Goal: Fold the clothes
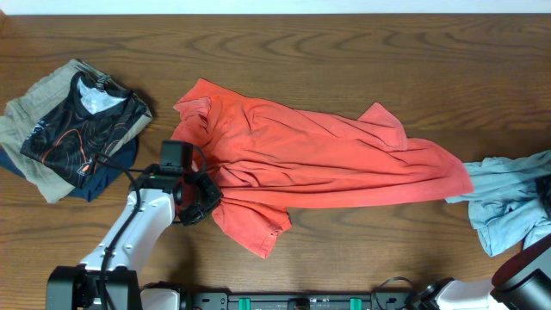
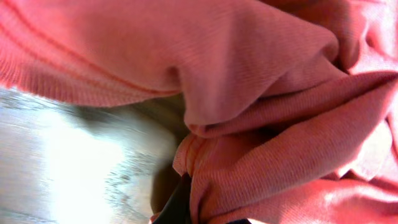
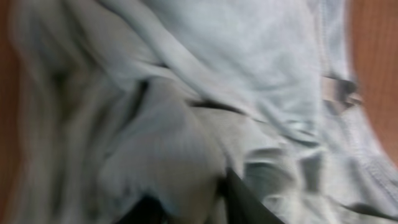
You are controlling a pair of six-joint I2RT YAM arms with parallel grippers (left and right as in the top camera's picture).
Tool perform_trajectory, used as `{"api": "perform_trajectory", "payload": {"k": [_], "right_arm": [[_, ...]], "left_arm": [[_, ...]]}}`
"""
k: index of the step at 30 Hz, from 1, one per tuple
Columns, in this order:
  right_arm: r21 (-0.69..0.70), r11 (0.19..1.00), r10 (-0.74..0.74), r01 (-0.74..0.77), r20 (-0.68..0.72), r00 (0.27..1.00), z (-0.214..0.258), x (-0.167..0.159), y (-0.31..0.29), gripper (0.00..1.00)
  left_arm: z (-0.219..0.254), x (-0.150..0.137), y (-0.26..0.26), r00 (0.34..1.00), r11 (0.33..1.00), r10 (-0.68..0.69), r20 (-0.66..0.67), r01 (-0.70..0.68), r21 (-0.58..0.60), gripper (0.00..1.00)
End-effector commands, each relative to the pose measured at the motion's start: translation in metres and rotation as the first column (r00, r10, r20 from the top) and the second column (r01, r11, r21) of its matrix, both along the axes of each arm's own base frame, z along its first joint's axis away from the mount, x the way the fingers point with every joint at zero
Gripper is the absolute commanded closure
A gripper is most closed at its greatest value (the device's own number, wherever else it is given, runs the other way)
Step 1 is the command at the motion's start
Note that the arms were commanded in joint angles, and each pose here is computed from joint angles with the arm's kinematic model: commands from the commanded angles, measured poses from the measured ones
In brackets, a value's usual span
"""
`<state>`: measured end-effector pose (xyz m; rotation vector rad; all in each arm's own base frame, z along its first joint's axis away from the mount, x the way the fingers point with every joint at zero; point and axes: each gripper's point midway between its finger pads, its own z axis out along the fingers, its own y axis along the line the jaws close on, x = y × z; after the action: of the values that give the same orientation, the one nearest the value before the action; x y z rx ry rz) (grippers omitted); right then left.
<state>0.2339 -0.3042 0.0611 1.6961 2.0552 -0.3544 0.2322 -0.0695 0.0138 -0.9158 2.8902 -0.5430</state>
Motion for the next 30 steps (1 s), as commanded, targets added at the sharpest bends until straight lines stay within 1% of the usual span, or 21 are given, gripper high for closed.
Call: {"api": "perform_trajectory", "payload": {"k": [1,3,6,9,12,14,18,21,24,28,30], "right_arm": [[0.073,0.981,0.165,-0.18,0.182,0.969,0.023,0.048,0.014,0.6],[0.133,0.942,0.266,-0.307,0.261,0.928,0.032,0.066,0.036,0.57],[0.23,0.884,0.316,-0.406,0.344,0.884,0.033,0.078,0.069,0.57],[0.317,0.835,0.346,-0.449,0.331,0.878,0.024,0.075,0.1,0.55],[0.352,0.774,0.444,-0.526,0.292,0.847,0.012,0.074,0.13,0.54],[0.382,0.751,0.477,-0.539,0.251,0.842,0.002,0.069,0.147,0.54],[0.39,0.746,0.526,-0.539,0.15,0.837,-0.023,0.059,0.165,0.55],[0.376,0.747,0.552,-0.548,0.107,0.827,-0.04,0.053,0.173,0.55],[0.374,0.743,0.563,-0.554,0.096,0.821,-0.054,0.047,0.181,0.55],[0.352,0.781,0.53,-0.516,0.066,0.846,-0.068,0.039,0.177,0.58],[0.326,0.789,0.527,-0.52,0.075,0.846,-0.068,0.043,0.173,0.58]], "left_arm": [[0.003,0.004,0.008,1.0,0.999,0.024,0.012,-0.025,0.025,0.94],[0.003,0.003,0.009,1.0,0.999,0.024,0.008,-0.024,0.026,0.94],[0.003,0.001,0.009,1.0,0.999,0.024,-0.003,-0.024,0.026,0.94],[0.002,-0.004,0.009,0.999,0.999,0.024,-0.024,-0.024,0.028,0.94],[0.001,-0.008,0.009,0.999,0.999,0.024,-0.039,-0.023,0.029,0.94],[0.001,-0.01,0.009,0.999,0.999,0.024,-0.048,-0.022,0.03,0.94],[0.0,-0.015,0.01,0.997,0.999,0.024,-0.069,-0.022,0.032,0.94],[0.0,-0.018,0.01,0.996,0.999,0.024,-0.081,-0.021,0.033,0.94],[0.0,-0.019,0.01,0.996,0.999,0.024,-0.084,-0.021,0.033,0.94],[0.0,-0.019,0.01,0.996,0.999,0.024,-0.085,-0.021,0.033,0.94],[0.0,-0.019,0.01,0.996,0.999,0.024,-0.085,-0.021,0.033,0.94]]}}
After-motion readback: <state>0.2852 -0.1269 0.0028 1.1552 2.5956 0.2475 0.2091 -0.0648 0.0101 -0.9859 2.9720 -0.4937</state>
